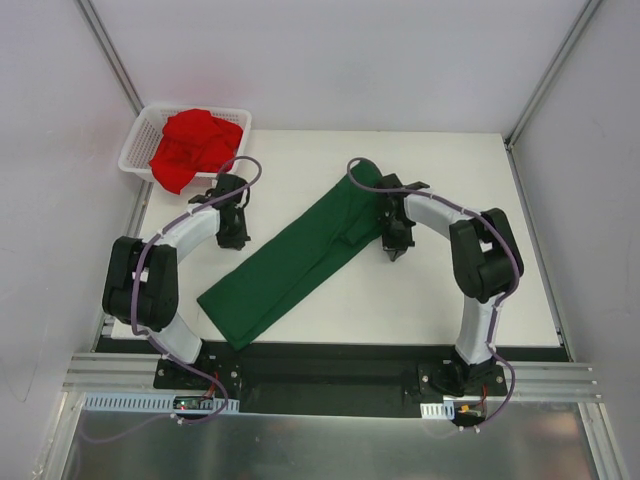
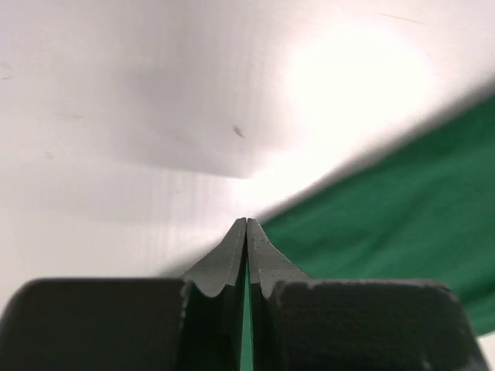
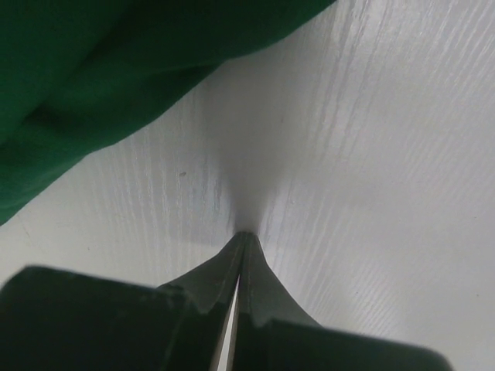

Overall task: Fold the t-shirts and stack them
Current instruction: Rotate the tshirt 85 degrees

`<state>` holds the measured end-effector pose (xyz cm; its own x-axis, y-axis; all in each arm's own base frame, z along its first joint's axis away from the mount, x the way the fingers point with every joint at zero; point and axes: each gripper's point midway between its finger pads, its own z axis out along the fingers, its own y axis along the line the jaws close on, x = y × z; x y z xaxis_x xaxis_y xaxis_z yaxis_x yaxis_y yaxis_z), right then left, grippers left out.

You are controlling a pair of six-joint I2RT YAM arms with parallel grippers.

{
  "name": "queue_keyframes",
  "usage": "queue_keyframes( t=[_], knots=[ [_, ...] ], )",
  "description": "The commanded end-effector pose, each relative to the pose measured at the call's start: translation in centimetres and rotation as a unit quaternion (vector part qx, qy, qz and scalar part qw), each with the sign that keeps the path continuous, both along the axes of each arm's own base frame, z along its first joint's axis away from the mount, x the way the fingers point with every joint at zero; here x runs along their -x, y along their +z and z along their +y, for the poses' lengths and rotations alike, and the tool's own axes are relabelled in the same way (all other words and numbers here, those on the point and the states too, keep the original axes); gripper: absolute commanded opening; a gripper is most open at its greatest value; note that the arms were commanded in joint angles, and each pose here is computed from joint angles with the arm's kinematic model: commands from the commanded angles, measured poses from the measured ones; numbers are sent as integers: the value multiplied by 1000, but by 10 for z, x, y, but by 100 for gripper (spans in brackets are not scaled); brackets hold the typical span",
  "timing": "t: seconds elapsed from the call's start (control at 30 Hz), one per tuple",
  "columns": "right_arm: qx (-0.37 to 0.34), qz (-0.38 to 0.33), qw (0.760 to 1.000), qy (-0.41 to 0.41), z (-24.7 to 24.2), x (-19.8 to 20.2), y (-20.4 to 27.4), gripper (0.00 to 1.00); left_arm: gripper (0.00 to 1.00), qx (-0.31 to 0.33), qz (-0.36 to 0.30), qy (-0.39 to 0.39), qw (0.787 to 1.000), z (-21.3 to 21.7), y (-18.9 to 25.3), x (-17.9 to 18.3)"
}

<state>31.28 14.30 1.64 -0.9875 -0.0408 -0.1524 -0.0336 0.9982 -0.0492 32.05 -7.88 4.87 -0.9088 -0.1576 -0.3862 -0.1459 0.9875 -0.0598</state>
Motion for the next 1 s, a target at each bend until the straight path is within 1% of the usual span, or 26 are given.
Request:
queue_keyframes(
  t=[0.0, 0.17, 0.43, 0.7, 0.73, 0.77, 0.93, 0.97],
  knots=[
    [-27, -42, 999, 3, 17, -33, 7, 1, 0, -41, 27, 27, 998, 29, -7, 3],
    [-33, -49, 998, 1, 20, -57, 10, 1, 0, -47, 55, 39, 997, 33, -21, 12],
    [-29, -48, 998, -4, 15, -85, 10, 1, 0, -8, 106, 36, 994, 20, -43, 36],
    [-23, -41, 999, 7, 14, -95, 5, 1, 0, 20, 142, 32, 989, 9, -57, 53],
    [-21, -42, 999, 10, 14, -95, 5, 1, 0, 20, 145, 33, 989, 9, -58, 54],
    [-20, -45, 999, 12, 14, -96, 6, 1, 0, 33, 148, 30, 988, 5, -57, 56],
    [-42, -66, 997, 25, 22, -104, 10, 1, 0, 63, 154, 25, 986, -6, -55, 60],
    [-42, -69, 996, 40, 21, -106, 10, 1, 0, 68, 156, 26, 985, -8, -55, 61]
  ],
)
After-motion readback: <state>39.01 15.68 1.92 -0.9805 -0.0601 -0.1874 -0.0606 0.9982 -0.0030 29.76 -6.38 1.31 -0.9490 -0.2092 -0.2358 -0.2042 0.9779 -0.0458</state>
